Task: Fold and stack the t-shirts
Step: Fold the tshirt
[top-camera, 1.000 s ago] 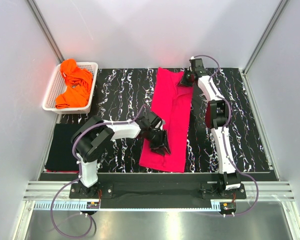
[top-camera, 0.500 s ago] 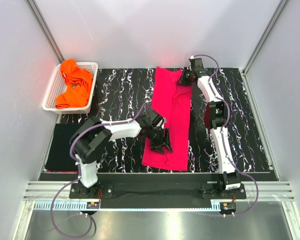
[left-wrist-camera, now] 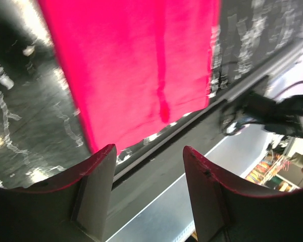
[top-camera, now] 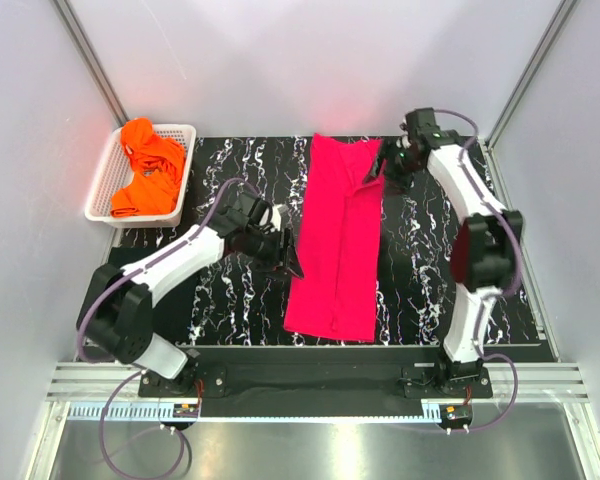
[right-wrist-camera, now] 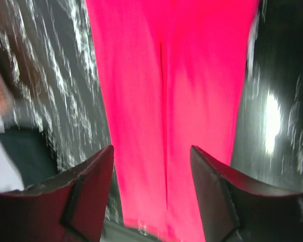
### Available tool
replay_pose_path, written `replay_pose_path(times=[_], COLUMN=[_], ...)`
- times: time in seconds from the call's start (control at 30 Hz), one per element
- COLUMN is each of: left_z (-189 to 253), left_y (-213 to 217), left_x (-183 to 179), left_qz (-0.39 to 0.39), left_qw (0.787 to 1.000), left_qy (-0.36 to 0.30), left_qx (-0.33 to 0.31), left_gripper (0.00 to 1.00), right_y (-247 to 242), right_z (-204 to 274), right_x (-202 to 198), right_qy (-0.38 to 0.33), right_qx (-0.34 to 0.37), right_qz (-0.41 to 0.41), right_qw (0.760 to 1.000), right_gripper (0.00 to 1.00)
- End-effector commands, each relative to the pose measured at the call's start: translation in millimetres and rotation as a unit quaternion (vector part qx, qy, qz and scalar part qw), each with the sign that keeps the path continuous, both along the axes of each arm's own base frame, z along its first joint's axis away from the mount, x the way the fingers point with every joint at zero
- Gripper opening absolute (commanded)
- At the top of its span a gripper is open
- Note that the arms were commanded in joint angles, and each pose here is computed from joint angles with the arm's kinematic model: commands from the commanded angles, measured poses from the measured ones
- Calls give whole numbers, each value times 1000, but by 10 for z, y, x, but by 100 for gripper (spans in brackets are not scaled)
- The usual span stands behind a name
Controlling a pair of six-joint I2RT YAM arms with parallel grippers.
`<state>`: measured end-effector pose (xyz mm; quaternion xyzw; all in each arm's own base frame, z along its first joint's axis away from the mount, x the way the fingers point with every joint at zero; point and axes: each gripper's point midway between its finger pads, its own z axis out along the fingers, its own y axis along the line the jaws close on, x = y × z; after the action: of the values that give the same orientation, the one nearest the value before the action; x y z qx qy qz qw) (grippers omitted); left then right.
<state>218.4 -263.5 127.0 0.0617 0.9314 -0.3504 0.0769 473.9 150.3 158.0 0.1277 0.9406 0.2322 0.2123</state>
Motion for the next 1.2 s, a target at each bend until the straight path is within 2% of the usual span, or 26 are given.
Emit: replay_pose_path(times=[0.0,0.03,0.1,0.13,0.2,0.23,0.37,0.63,0.8,1.0,1.17], left_z=[-237,-277,-384,-458,-575,-623,-805,-1056,-1115,-1147,-1255], left_y=[100,122,172,200,268,297,386,355,319,269,325], left_x=[-243,-246,-285,-302,-338,-348,-401,-420,-463,-543,-745], left_qz=[-43,-47,-50,-52,-50,-49,-50,-45,-45,-47,-47], left_qw=[998,998,997,996,995,994,991,990,990,989,984], left_qy=[39,37,44,51,58,59,68,89,96,99,121], left_qx=[24,31,44,52,71,79,103,99,94,104,122], left_gripper=[60,61,62,62,62,62,62,60,58,57,53], right_y=[156,166,227,259,280,270,346,228,217,192,208], right_z=[17,-64,-141,-256,-387,-525,-840,-1193,-1440,-1471,-1517], right_x=[-747,-1097,-1455,-1830,-2150,-2465,-3044,-3280,-3328,-3278,-3306], right_qy=[47,69,86,109,132,155,192,205,229,216,230], right_qx=[43,48,60,69,79,82,90,64,60,53,57], right_qz=[34,43,63,78,81,85,74,31,23,11,10], right_qw=[997,996,993,989,985,981,975,976,971,975,972], right_gripper=[71,71,74,75,76,76,77,76,66,60,54])
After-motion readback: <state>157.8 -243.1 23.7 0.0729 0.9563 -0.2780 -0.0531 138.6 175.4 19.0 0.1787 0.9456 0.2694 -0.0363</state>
